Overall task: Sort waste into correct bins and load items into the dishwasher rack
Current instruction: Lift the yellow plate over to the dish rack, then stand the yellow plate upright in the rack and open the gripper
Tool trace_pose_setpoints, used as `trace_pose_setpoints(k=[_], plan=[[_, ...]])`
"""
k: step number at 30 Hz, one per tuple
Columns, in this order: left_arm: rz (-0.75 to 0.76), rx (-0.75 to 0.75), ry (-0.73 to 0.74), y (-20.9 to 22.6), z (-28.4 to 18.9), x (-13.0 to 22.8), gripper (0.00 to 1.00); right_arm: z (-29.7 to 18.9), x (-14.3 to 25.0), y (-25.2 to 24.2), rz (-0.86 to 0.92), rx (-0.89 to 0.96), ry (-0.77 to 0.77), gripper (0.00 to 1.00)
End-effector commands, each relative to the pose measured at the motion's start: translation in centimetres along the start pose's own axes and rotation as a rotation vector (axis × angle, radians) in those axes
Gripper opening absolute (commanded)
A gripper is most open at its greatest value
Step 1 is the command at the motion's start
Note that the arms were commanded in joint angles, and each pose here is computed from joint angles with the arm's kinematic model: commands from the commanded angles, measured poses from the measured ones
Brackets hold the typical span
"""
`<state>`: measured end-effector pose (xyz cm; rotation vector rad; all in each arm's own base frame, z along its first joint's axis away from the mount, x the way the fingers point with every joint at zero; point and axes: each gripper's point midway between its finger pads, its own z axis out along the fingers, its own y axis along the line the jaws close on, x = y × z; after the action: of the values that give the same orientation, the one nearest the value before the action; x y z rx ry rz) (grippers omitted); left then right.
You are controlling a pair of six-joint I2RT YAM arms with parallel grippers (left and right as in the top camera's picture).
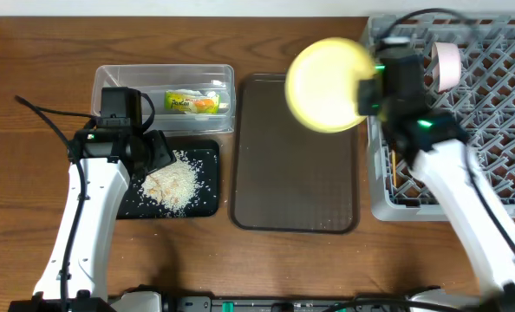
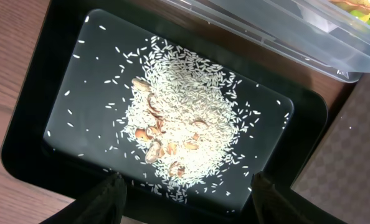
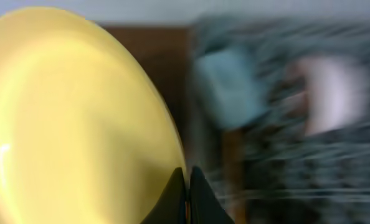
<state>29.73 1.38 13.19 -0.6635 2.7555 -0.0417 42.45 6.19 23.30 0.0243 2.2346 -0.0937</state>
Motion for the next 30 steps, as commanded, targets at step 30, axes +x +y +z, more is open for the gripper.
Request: trace_pose_setpoints(k=[30], plan=[[-0.013,-0.007,0.001,0.2,0.0,0.0,0.68,-2.0,1.3,-17.2,-0.314,0.741,0.191,0.01]])
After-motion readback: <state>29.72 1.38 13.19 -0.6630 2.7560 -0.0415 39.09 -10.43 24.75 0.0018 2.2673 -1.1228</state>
